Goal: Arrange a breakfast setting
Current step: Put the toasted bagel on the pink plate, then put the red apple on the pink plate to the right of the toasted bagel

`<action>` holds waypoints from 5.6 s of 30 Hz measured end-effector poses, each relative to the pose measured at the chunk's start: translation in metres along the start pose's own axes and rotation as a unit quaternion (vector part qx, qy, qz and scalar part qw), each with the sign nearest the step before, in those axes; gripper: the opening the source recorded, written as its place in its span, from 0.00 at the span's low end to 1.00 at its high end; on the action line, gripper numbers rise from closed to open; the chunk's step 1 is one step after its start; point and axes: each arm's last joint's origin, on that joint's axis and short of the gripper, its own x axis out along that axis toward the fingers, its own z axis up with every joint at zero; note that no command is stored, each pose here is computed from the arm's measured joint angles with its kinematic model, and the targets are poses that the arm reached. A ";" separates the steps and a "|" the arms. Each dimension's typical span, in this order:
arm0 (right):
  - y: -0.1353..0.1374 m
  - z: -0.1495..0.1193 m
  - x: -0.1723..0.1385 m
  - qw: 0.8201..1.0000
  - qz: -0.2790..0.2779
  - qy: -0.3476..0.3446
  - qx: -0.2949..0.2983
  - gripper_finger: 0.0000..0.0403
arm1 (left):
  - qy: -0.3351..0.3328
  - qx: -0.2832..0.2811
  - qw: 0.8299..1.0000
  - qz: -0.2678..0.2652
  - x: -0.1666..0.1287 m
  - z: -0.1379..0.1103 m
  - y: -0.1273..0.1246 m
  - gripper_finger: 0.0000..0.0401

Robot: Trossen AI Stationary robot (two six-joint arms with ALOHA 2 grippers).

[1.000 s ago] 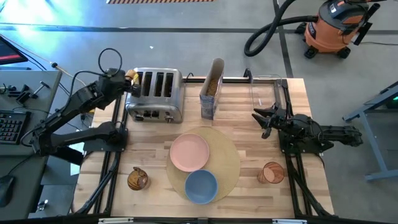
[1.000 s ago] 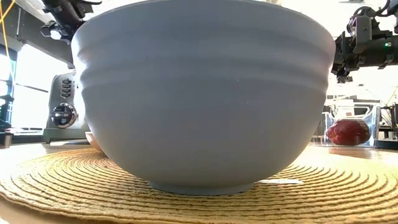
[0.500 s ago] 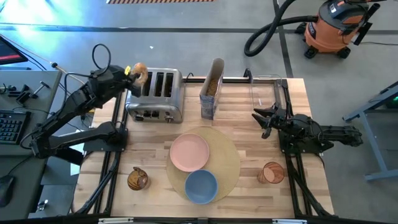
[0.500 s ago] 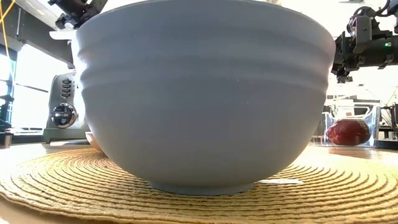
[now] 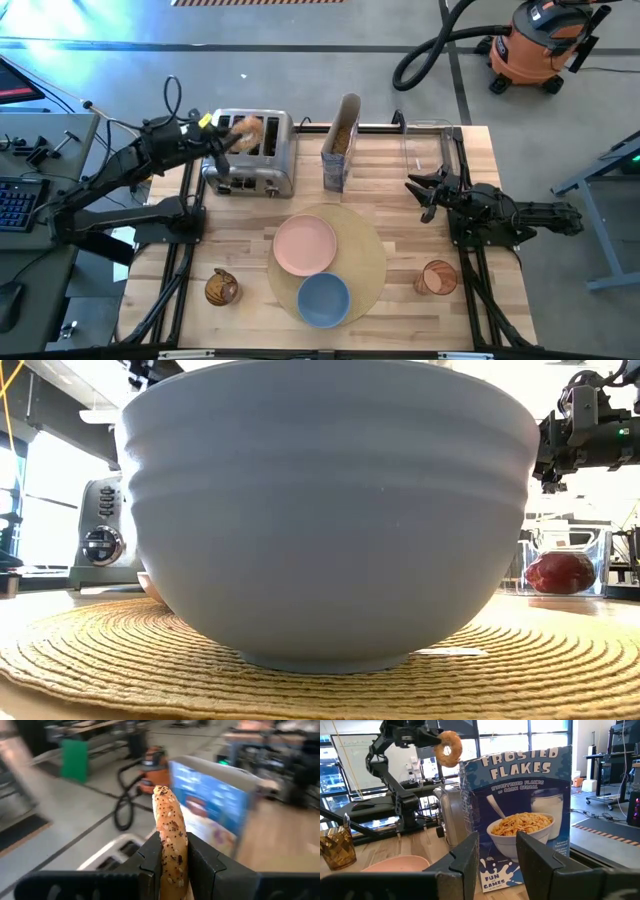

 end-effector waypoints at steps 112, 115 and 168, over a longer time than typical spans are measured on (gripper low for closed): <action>0.000 -0.001 0.000 1.000 -0.001 0.007 -0.003 0.29 | 0.191 0.376 0.899 -0.123 0.089 -0.163 -0.281 0.33; 0.000 -0.001 0.000 1.000 -0.001 0.007 -0.003 0.29 | 0.190 0.360 0.901 -0.148 0.089 -0.154 -0.287 0.35; 0.000 -0.002 0.000 0.999 -0.001 0.012 0.037 0.29 | 0.143 0.281 0.947 -0.061 0.034 -0.008 -0.195 0.37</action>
